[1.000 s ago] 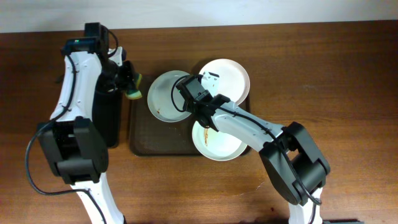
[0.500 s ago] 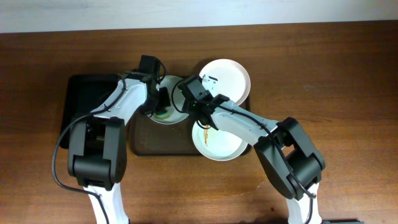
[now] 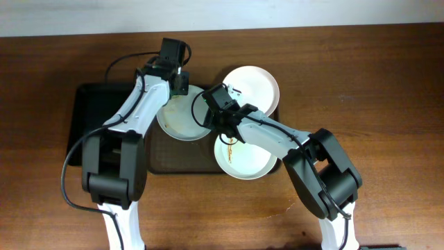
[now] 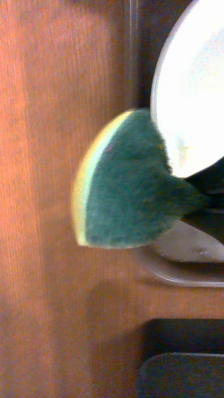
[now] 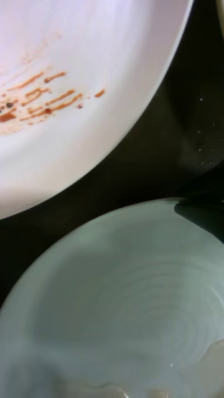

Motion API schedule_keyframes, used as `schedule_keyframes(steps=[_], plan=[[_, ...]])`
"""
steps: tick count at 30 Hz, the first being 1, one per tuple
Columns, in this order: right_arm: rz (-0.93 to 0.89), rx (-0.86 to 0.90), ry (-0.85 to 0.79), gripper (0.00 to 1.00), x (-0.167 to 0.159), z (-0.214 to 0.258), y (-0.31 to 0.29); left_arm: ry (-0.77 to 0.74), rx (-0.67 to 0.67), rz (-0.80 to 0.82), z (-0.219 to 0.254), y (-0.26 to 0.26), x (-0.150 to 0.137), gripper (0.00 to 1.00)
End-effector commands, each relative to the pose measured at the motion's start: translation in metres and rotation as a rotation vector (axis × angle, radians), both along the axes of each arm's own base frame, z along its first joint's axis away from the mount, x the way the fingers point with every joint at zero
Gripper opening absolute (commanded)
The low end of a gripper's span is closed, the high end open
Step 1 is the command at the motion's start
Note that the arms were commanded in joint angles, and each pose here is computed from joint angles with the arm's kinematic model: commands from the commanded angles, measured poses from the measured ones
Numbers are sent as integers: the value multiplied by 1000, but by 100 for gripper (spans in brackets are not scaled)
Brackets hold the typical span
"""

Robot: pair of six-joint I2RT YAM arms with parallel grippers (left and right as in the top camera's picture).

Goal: Clean dirty plates on tray and stack at the side
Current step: 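Tilt the plate with the right gripper while the left sponge wipes it, then carry the plate with the right gripper to the table's right side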

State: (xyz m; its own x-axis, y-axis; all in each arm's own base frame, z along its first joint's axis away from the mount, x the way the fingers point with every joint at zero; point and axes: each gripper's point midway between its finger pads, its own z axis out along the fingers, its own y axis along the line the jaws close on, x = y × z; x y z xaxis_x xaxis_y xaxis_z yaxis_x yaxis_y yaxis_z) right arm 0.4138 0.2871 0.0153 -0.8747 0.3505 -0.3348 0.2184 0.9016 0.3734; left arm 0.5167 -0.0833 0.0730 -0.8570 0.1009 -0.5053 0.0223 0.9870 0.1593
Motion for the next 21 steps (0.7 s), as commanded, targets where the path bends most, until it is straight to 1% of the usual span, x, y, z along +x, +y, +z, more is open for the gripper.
schedule_keyframes(steps=[1,3,4,7,8,9,10,11,12,13,14,15,16,17,18,20,21], plan=[[-7,-29,47,4,-6,-20,-8,56,-129,-9,51,-3,-4,1],[89,-10,38,4,-4,-10,4,155,-228,1,61,9,-21,1],[162,-50,30,4,1,15,8,215,-292,47,60,33,-32,1],[325,-157,17,4,5,66,8,213,-306,145,59,80,-32,1],[368,-228,-3,4,8,92,1,204,-310,182,59,99,-32,1],[356,-337,-32,4,12,119,-14,200,-314,218,59,116,-33,1],[328,-416,-59,4,15,134,-24,198,-316,236,59,125,-33,1],[293,-556,-120,4,18,160,-37,196,-317,250,58,132,-34,2],[277,-640,-155,4,16,173,-41,197,-318,252,58,133,-34,1],[295,-677,-175,4,11,177,-36,197,-318,252,58,133,-34,1],[330,-639,-159,4,5,171,-23,197,-318,252,58,133,-34,1],[344,-556,-115,12,0,161,-14,197,-318,252,58,133,-34,2],[331,-476,-60,27,-1,150,-13,198,-318,252,58,133,-35,1],[333,-396,12,40,-3,136,-15,200,-318,252,58,133,-35,1],[343,-309,98,42,-5,118,-20,205,-318,253,57,133,-36,1],[365,-221,202,43,-9,87,-24,208,-318,253,57,132,-37,2],[416,-165,265,43,-16,64,-18,208,-317,254,57,133,-37,2]])
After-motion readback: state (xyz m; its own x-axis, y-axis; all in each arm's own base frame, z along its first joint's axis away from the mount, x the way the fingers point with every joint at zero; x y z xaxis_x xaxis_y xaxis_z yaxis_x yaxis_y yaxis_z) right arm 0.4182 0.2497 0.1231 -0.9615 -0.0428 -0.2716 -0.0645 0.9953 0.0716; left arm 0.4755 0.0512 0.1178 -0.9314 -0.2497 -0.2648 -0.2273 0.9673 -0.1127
